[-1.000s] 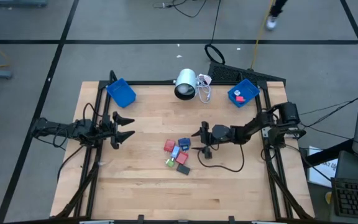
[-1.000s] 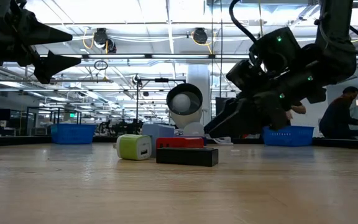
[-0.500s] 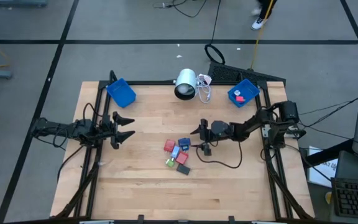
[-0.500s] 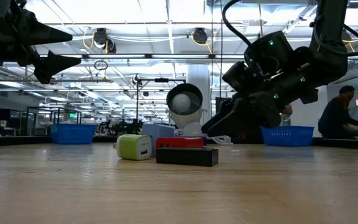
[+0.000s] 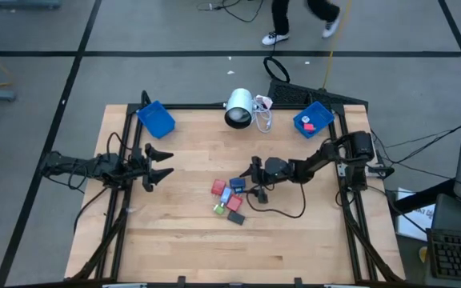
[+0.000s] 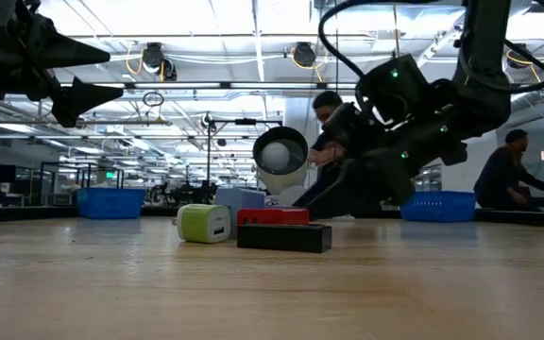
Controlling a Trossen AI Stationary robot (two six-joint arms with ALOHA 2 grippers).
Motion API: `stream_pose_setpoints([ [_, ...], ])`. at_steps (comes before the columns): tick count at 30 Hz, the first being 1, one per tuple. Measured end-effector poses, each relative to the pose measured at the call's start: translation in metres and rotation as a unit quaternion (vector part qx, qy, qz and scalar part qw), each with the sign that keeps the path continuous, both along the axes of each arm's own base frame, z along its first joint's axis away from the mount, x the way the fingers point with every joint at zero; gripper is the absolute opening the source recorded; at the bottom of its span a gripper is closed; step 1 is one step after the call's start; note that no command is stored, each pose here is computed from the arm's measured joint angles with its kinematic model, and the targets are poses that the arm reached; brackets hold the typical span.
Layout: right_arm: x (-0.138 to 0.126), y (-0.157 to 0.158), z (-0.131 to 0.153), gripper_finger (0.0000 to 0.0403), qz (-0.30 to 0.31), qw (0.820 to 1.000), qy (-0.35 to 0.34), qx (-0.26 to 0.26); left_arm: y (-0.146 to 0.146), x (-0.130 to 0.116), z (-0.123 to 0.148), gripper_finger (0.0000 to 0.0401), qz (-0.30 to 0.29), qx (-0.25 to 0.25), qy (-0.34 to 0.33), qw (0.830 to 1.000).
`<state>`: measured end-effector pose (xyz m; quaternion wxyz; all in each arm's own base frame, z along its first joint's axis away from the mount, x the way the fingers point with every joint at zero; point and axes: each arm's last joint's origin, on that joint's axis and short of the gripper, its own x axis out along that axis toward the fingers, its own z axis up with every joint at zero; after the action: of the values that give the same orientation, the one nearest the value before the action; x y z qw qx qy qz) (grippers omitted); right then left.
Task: Pick & Place Office items
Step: Put the dark blue digital timer into the left blue bin
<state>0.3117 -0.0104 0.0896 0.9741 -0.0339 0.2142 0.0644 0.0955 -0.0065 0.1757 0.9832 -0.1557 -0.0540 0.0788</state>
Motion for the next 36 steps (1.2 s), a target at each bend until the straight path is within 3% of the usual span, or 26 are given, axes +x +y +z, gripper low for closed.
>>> stream_pose_setpoints([
  [10,0.0000,-0.0048,-0.0005,0.0274,-0.006,1.000,0.009,0.002,0.0000,0.0000,0.0000,0.0324,0.000,0.000,0.000,1.000],
  [28,-0.0007,-0.0056,-0.0014,0.0156,-0.008,1.000,0.015,0.006,0.0000,0.0000,-0.0001,0.0324,0.000,0.000,0.000,1.000],
  [36,-0.0007,-0.0056,-0.0015,0.0160,-0.004,1.000,0.014,-0.002,0.0000,0.0000,-0.0001,0.0324,0.000,0.000,0.000,1.000],
])
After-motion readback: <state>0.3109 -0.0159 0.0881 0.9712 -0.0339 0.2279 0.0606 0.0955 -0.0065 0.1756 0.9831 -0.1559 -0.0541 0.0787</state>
